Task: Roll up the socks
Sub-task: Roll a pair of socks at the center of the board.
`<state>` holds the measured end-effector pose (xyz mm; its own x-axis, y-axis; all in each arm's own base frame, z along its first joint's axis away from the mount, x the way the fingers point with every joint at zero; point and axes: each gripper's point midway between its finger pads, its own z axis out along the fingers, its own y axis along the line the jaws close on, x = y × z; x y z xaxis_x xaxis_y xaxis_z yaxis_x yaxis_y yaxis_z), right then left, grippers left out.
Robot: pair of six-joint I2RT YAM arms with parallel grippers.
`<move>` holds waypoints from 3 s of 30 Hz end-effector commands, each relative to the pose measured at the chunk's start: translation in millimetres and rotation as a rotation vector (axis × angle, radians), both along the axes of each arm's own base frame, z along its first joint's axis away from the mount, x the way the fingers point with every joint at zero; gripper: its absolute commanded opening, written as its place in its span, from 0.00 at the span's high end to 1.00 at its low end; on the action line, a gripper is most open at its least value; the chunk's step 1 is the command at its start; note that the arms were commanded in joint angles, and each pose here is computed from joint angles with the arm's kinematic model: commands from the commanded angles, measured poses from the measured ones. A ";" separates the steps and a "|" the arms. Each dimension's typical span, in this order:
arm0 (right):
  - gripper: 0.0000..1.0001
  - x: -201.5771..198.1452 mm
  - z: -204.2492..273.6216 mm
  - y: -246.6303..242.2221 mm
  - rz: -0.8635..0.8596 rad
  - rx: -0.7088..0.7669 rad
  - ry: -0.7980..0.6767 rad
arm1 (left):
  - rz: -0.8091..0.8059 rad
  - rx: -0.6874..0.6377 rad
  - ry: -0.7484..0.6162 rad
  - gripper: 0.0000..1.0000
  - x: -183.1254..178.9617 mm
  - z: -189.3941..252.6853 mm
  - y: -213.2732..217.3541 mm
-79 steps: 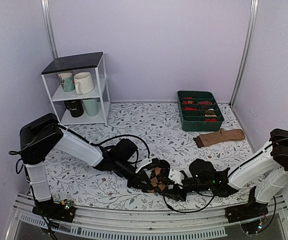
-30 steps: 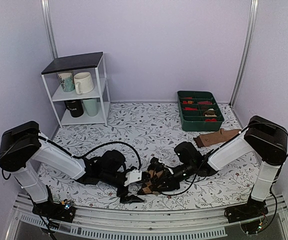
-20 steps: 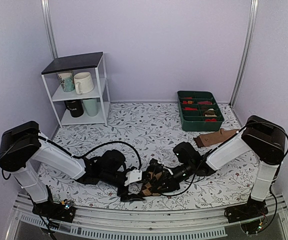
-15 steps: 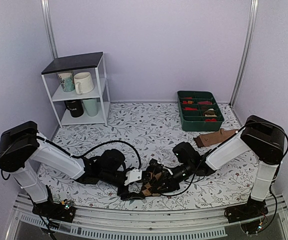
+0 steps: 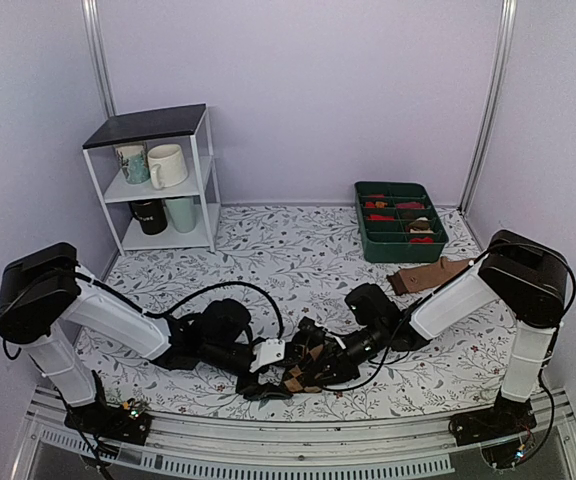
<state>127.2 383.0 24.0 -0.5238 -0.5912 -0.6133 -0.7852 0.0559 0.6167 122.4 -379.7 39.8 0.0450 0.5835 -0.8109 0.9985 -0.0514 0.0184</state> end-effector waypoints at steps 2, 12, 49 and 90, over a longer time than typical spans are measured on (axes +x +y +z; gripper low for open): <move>0.82 -28.4 -72.8 -51.8 -0.041 -0.330 0.144 | -0.020 -0.007 0.026 0.34 -6.5 -3.8 -6.2; 0.82 -26.5 -75.0 -52.3 -0.052 -0.343 0.153 | -0.032 0.009 0.066 0.70 -8.6 -9.4 -11.4; 0.44 -5.3 31.2 -3.1 -0.097 0.037 -0.847 | 0.213 0.234 0.601 1.00 -11.9 -83.2 40.9; 0.86 -17.0 -58.4 -36.8 -0.014 -0.344 -0.170 | 0.070 -0.055 0.087 0.78 -9.8 14.4 27.7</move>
<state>129.9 400.7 36.6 -0.3040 -0.5747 -0.7598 -0.9473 0.0979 0.3050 115.2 -353.7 54.9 -0.1191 0.5488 -0.8274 0.9920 0.0310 -0.1222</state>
